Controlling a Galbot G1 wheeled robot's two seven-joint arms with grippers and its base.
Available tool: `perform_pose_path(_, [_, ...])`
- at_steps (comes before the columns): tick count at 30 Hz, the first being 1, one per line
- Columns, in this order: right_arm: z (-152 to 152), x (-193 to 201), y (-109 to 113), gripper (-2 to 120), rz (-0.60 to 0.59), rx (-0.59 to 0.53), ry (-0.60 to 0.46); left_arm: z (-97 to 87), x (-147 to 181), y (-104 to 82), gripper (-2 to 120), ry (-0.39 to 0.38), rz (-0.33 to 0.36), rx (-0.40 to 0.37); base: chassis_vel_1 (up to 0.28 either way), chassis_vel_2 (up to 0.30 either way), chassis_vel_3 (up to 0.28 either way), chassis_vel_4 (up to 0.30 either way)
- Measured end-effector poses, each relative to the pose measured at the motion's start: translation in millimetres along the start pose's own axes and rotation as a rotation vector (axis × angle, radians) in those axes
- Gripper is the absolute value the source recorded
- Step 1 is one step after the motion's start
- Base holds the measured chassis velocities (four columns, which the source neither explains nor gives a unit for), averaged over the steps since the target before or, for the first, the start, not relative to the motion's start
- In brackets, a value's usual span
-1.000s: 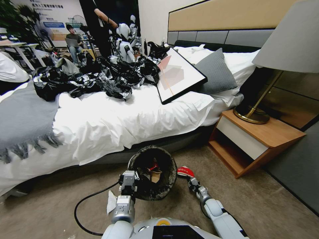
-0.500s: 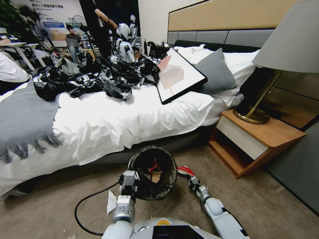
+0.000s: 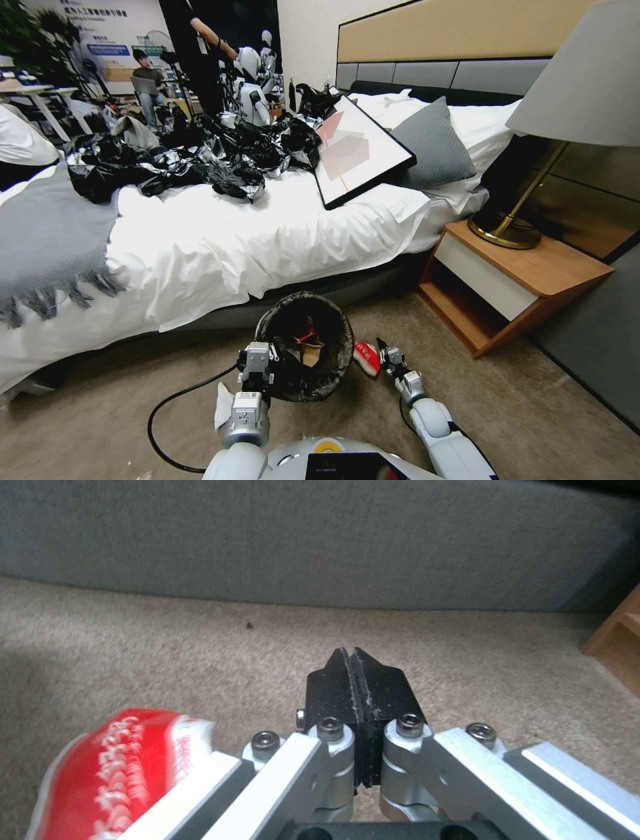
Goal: Pick up the trash bin, then pick up the garbage from the floor and place it into the trash bin.
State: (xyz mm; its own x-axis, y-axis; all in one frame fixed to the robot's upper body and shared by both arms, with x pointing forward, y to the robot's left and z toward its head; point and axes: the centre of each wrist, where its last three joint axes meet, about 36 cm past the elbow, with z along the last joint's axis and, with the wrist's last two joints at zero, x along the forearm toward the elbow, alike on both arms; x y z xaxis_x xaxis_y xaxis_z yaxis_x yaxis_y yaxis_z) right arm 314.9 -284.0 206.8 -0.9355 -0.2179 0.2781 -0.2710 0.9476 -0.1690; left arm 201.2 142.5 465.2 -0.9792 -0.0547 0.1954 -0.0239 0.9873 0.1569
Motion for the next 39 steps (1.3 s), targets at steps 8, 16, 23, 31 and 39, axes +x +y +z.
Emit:
perform_pose_path(8, [2, 0, 2, 0, -0.003, -0.004, 0.001, -0.1, 0, -0.2, 0, -0.001, 0.000, 0.001, 0.000, 0.000, 0.000, 0.000])
perform_pose_path(16, [5, 0, 12, 9, -0.013, 0.005, 0.038, 0.3, 0, -0.9, 0, -0.001, 0.002, 0.002, 0.000, 0.000, 0.000, 0.000])
perform_pose_path(23, [8, -3, 28, 32, -0.031, 0.012, 0.068, 0.5, 0, -1.1, 0, 0.000, 0.004, 0.001, 0.000, 0.000, 0.000, 0.000])
perform_pose_path(31, [10, -9, 38, 58, -0.051, 0.018, 0.087, 0.8, 0, -0.8, 0, 0.000, 0.004, -0.001, 0.000, 0.000, 0.000, 0.000])
perform_pose_path(39, [18, -17, 42, 87, -0.060, 0.017, 0.117, 0.9, 0, -1.3, 0, 0.000, 0.006, 0.000, 0.000, 0.000, 0.000, 0.000])
